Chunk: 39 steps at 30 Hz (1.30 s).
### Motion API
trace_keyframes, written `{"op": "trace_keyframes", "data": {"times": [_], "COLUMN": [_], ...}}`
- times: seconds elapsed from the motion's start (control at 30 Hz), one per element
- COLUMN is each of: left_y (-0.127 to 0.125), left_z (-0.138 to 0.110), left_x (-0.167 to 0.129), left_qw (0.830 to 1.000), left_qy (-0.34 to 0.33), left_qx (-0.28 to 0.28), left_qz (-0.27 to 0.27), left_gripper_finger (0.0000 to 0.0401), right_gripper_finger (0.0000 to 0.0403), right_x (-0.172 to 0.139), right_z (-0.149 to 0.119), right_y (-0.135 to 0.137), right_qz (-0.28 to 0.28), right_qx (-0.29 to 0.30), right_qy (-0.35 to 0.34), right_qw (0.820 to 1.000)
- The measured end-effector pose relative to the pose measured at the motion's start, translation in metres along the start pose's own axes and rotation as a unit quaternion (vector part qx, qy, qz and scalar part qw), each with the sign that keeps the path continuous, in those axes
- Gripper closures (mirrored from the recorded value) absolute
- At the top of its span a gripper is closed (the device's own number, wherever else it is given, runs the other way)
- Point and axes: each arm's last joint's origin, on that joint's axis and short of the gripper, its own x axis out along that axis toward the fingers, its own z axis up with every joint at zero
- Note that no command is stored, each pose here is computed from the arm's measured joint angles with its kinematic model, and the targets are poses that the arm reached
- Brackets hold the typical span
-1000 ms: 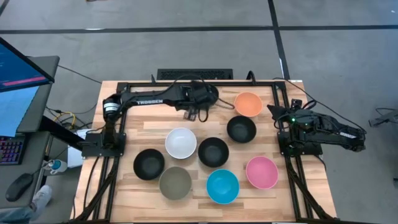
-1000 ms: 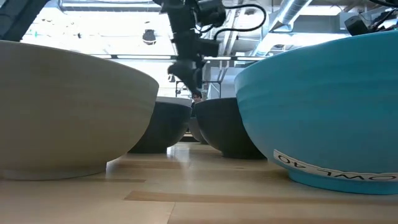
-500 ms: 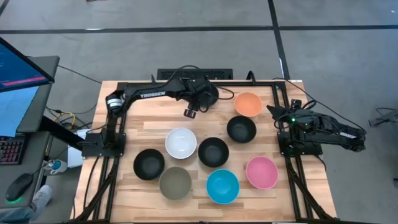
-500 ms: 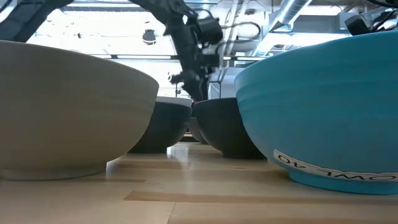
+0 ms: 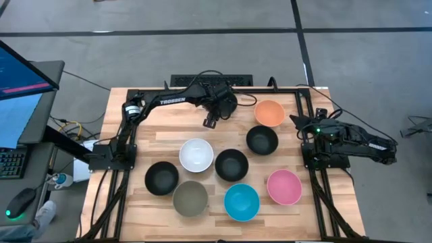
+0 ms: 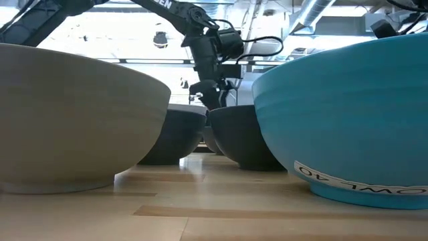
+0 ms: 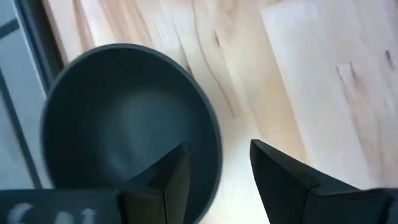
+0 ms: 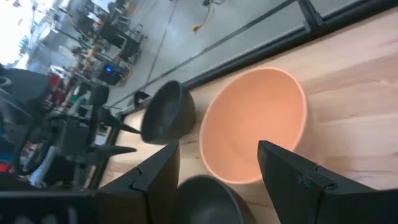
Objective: Nest bowls inside each other
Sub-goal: Stack the black bowl on top of the white bowl
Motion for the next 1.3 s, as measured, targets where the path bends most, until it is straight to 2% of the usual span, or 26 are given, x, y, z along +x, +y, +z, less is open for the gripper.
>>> {"op": "trace_keyframes", "data": {"times": [0.17,0.3,0.57,0.7,0.83,0.97,1.13,1.3], "left_y": [-0.001,-0.001,0.000,0.002,0.002,0.001,0.005,0.015], "left_z": [0.001,-0.003,-0.005,-0.005,-0.007,-0.007,0.001,0.012], "left_x": [0.002,0.018,0.040,0.040,0.040,0.039,0.016,-0.038], "left_qw": [1.000,1.000,0.999,0.999,0.998,0.998,0.996,0.994], "left_qy": [-0.003,0.011,0.042,0.048,0.059,0.062,0.084,0.075], "left_qx": [-0.007,-0.009,-0.008,-0.009,-0.010,-0.012,-0.015,-0.080], "left_qz": [-0.004,-0.017,0.007,0.023,0.028,0.025,0.024,0.014], "left_gripper_finger": [0.0243,0.0244,0.0248,0.0292,0.0378,0.0396,0.0398,0.0399], "right_gripper_finger": [0.0163,0.0163,0.0163,0.0163,0.0163,0.0163,0.0163,0.0163], "right_x": [0.000,0.000,0.000,0.000,0.000,0.000,0.000,0.000], "right_z": [-0.001,-0.001,-0.002,-0.002,-0.002,-0.002,-0.002,-0.002], "right_y": [-0.002,-0.002,-0.002,-0.002,-0.002,-0.002,-0.002,-0.003], "right_qz": [-0.011,-0.011,-0.007,-0.008,-0.008,-0.008,-0.008,-0.010], "right_qx": [0.002,0.007,0.015,0.014,0.014,0.014,0.013,0.008], "right_qy": [0.005,0.005,0.014,0.017,0.017,0.017,0.017,0.019], "right_qw": [1.000,1.000,1.000,1.000,1.000,1.000,1.000,1.000]}}
